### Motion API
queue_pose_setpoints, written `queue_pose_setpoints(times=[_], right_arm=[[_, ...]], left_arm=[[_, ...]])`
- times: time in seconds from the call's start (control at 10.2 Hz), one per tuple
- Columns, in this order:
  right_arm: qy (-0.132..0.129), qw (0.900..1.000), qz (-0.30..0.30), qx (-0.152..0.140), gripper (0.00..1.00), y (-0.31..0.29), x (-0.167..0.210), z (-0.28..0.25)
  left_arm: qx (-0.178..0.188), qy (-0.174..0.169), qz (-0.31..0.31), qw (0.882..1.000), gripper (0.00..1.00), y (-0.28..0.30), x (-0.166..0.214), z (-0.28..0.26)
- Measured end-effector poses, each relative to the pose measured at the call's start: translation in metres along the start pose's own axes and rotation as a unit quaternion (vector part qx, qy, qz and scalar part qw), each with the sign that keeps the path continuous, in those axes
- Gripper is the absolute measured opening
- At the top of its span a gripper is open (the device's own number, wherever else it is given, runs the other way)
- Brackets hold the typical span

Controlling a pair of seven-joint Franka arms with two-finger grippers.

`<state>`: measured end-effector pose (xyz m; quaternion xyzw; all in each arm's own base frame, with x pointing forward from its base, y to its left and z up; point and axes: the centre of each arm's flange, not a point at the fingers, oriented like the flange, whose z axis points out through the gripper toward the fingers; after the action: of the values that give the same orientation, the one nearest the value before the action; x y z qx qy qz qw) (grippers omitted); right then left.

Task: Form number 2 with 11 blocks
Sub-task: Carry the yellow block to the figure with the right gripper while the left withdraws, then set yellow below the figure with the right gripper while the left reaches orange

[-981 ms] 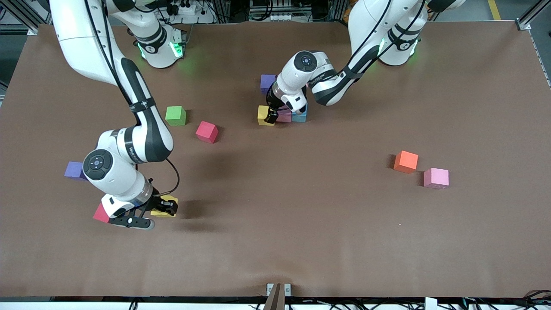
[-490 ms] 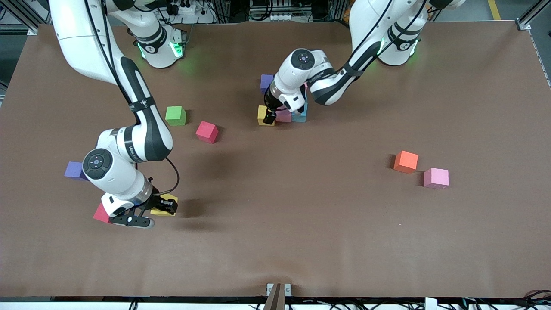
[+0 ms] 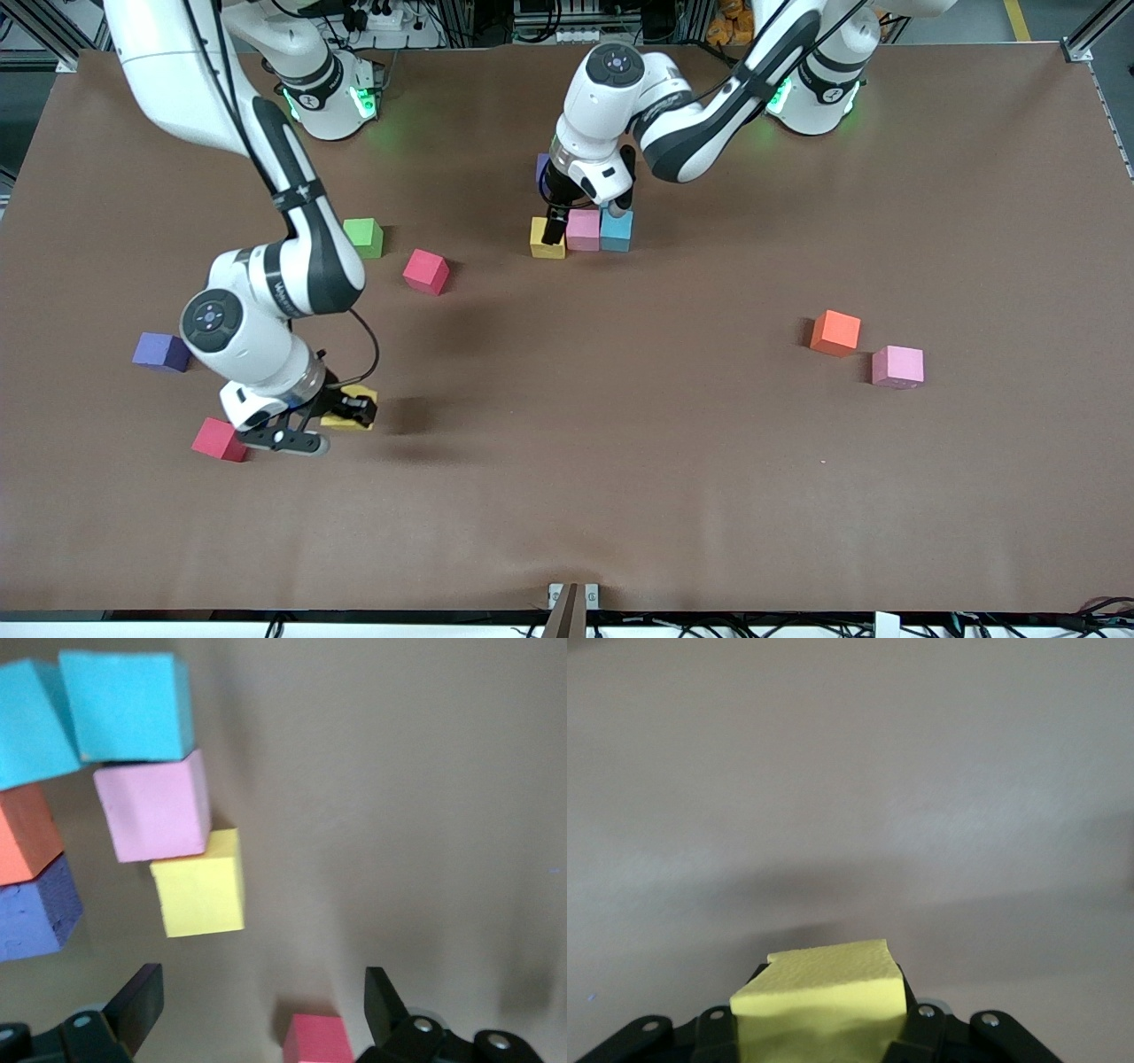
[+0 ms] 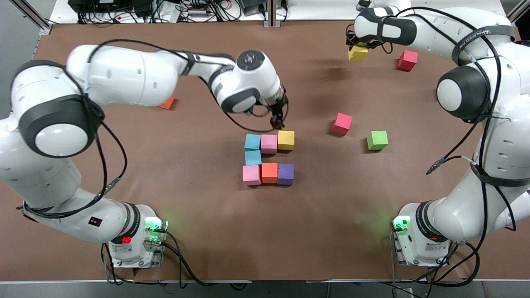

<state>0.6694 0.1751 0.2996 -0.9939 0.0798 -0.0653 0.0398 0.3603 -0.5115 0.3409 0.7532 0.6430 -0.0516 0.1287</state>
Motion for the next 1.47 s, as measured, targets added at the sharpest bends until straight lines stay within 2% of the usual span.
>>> queue_pose_setpoints(times=[0.2,0.39,0.78,1.18,1.47], right_arm=[[-0.013,1.000,0.012,0.003,0.56,-0.037,-0.036,-0.005],[-0.036,0.999,0.020,0.021,0.56,-0.060,-0.074,-0.012],[-0.062,0.998,0.018,0.026,0.56,-0.123,-0.151,-0.016],[-0.059,0.998,0.002,0.029,0.56,-0.164,-0.193,-0.003],[-0.050,0.998,-0.018,0.030,0.56,-0.199,-0.224,0.021]], left_arm=[[-0.001,0.024,0.028,0.999,1.00,0.037,0.015,-0.024],[0.001,0.044,0.065,0.997,1.00,0.078,0.038,-0.052],[0.026,0.077,0.150,0.985,1.00,0.131,0.112,-0.073],[0.083,0.101,0.242,0.961,1.00,0.158,0.193,-0.083],[0.133,0.100,0.312,0.935,1.00,0.165,0.242,-0.085]])
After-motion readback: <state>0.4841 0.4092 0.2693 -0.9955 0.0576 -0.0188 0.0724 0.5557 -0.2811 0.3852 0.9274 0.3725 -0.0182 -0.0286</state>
